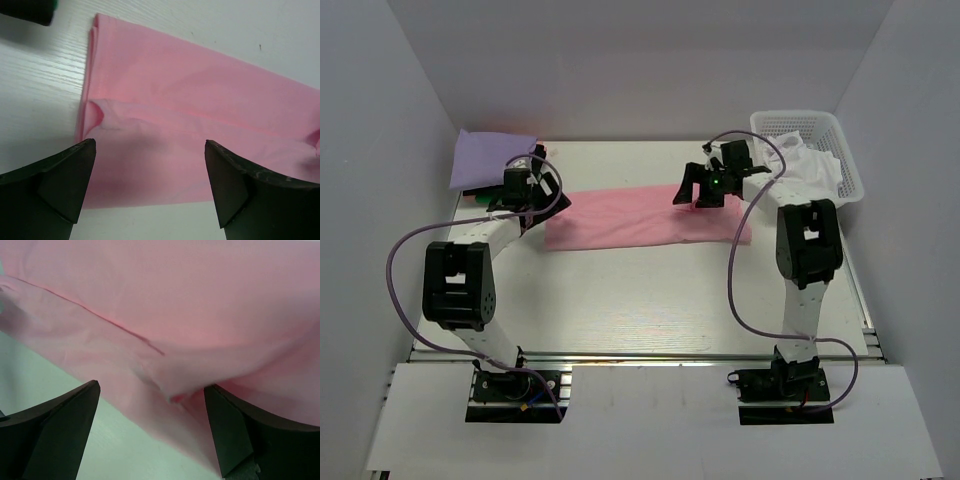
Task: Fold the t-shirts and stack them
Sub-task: Fold the other side of the tshirt into a rectangle, then rotate the tshirt 85 degrees
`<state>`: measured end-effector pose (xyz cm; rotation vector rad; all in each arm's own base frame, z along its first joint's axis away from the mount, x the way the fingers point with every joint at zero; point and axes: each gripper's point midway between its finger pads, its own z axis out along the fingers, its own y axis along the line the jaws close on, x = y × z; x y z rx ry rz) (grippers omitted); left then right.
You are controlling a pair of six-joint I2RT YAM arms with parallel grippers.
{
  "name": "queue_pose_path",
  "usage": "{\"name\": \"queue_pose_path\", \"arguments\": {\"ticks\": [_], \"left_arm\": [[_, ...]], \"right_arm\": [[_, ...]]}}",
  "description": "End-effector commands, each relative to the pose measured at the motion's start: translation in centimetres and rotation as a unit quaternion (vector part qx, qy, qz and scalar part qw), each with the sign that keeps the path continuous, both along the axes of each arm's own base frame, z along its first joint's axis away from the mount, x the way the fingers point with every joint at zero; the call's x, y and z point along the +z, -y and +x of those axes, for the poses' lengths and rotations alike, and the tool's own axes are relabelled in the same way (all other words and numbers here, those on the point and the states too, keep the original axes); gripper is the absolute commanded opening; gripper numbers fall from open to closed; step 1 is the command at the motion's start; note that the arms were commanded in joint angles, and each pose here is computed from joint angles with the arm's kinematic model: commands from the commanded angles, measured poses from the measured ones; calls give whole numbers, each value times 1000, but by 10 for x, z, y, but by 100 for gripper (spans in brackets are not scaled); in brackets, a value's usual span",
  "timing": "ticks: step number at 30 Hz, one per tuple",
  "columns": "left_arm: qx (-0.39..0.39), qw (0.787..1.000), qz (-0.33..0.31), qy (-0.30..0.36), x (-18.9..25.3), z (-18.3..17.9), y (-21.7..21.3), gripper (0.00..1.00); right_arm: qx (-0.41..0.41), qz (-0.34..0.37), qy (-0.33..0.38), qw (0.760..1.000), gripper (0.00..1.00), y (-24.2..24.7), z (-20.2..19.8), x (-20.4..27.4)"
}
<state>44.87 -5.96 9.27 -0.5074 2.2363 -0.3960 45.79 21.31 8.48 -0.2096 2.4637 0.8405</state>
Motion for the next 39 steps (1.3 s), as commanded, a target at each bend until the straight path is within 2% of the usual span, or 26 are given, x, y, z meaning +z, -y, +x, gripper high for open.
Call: {"name": "queue_pose_path", "arguments": {"ticks": [1, 6, 9, 12, 18, 23, 26, 27, 28, 30, 32, 34, 35, 37, 38, 39], "left_arm": [[-77, 995, -15, 54, 27, -2, 23, 100], [-143, 986, -44, 74, 23, 3, 45, 100], [-163, 982, -49, 76, 15, 10, 54, 100], [-184, 978, -59, 73, 10, 20, 62, 100], [-175, 982, -60, 27, -32, 25, 60, 100], [-123, 990, -28, -60, -72, -12, 37, 100], [-113, 987, -39, -112, -87, -58, 35, 100], [-102, 983, -48, -148, -102, -86, 34, 100], [-110, 980, -60, -155, -96, -101, 41, 100], [-131, 963, -86, -218, -110, -157, 53, 100], [-228, 932, -157, -235, -100, -206, 90, 100], [-294, 887, -215, -283, -92, -270, 110, 100], [-308, 865, -217, -330, -91, -301, 115, 100], [-343, 842, -230, -347, -77, -326, 125, 100], [-368, 826, -228, -361, -75, -345, 129, 100], [-389, 811, -245, -361, -67, -356, 135, 100]], "right_arm": [[40, 61, 56, 996, 90, -33, 29, 18], [78, 114, 98, 986, 90, -70, 62, 31], [79, 117, 125, 982, 90, -81, 78, 44], [55, 81, 134, 986, 90, -74, 85, 42], [-19, -22, 81, 996, 90, -33, 69, 15], [-57, -78, 27, 995, 90, -4, 35, -4], [-68, -92, -21, 993, 90, 5, 15, -28], [-73, -99, -29, 992, 90, 7, 14, -34], [-75, -106, -42, 991, 90, 10, 11, -41], [-75, -100, -63, 990, 90, 6, 13, -56], [-67, -87, -56, 992, 90, -7, 26, -56], [-37, -51, -64, 996, 90, -27, 34, -65], [-9, -16, -63, 998, 90, -47, 36, -64], [30, 19, -25, 999, 90, -70, 47, -56], [70, 50, 13, 996, 90, -98, 50, -44], [82, 51, 23, 995, 90, -107, 59, -53]]}}
